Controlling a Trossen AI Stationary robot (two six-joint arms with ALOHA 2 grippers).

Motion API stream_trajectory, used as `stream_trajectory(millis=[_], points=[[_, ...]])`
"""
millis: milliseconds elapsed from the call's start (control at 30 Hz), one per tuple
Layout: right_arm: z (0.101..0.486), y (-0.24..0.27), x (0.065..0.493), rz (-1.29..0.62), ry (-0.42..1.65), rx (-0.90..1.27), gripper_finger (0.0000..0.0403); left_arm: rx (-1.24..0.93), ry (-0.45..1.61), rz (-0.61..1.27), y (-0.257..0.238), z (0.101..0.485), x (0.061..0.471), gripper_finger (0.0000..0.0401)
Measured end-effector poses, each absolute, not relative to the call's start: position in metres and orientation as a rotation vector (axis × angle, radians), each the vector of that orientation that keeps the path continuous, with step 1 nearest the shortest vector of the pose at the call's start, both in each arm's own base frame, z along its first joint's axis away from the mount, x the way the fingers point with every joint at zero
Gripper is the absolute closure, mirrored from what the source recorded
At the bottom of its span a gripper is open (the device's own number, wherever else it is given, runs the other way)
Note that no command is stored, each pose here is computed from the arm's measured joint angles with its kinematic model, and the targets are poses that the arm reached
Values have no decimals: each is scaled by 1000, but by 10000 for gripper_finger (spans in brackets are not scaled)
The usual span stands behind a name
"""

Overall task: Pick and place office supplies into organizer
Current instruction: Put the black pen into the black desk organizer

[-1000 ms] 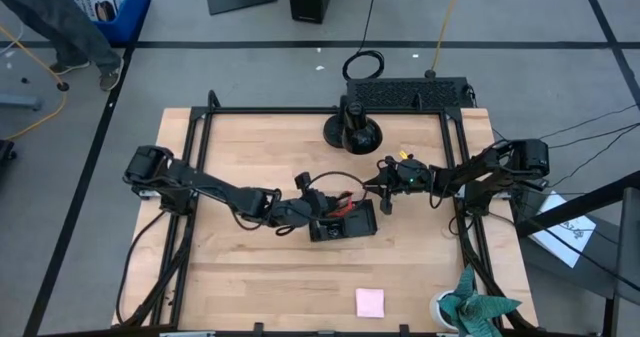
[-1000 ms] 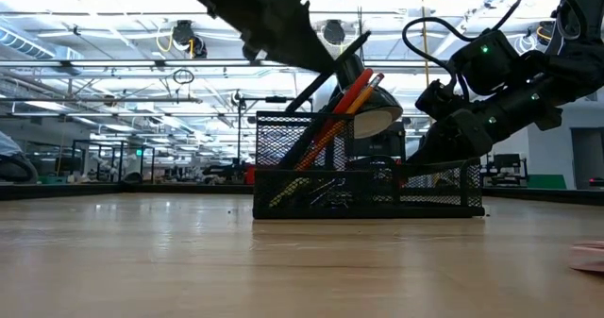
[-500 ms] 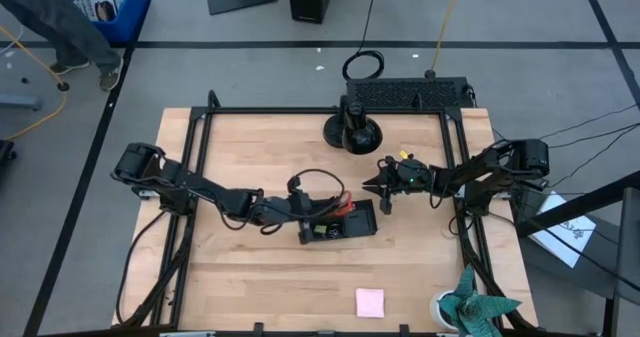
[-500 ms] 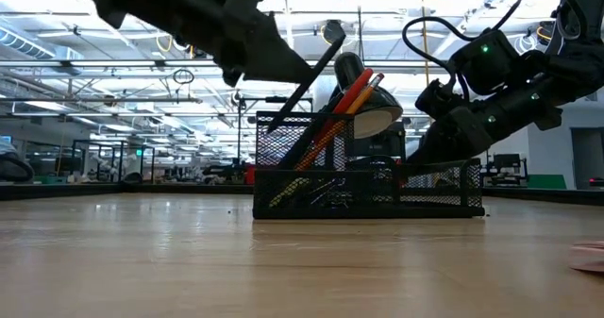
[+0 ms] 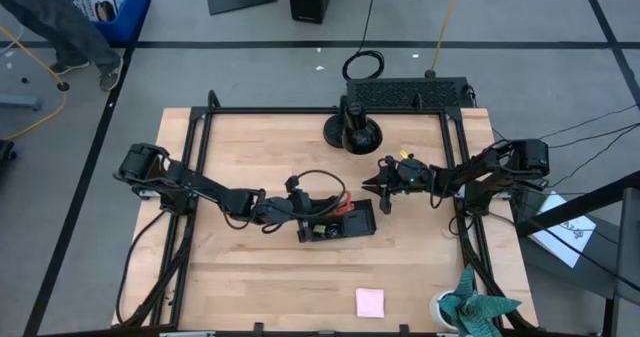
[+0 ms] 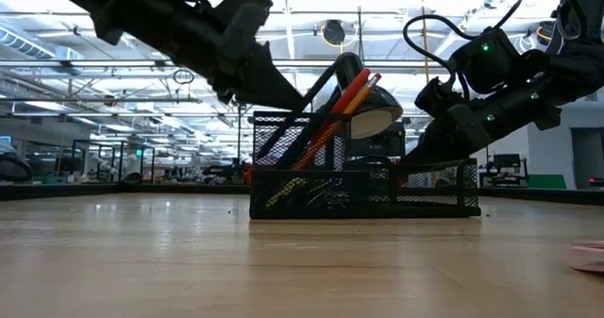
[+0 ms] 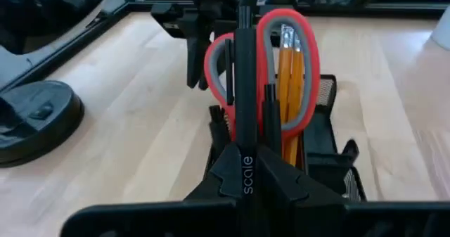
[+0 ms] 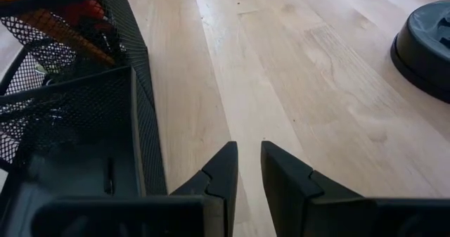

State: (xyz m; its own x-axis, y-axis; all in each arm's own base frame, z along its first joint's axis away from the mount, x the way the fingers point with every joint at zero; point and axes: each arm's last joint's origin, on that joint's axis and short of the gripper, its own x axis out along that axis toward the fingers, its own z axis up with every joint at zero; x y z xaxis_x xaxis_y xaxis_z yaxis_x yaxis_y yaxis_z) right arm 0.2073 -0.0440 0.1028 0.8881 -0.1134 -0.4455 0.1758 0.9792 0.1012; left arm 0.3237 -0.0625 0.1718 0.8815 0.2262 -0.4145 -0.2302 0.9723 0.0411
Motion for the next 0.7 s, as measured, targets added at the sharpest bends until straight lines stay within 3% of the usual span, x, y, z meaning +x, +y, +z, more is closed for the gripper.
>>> stream_trajectory(millis=[233, 500, 700], points=[[103, -44, 207, -151, 454, 143, 344, -30, 454, 220, -62, 168, 324, 395], [103, -44, 207, -151, 454, 139, 344, -55, 460, 215, -62, 167, 324, 342], [103, -44, 207, -150, 455, 137, 344, -56, 460, 214, -62, 167, 324, 331]])
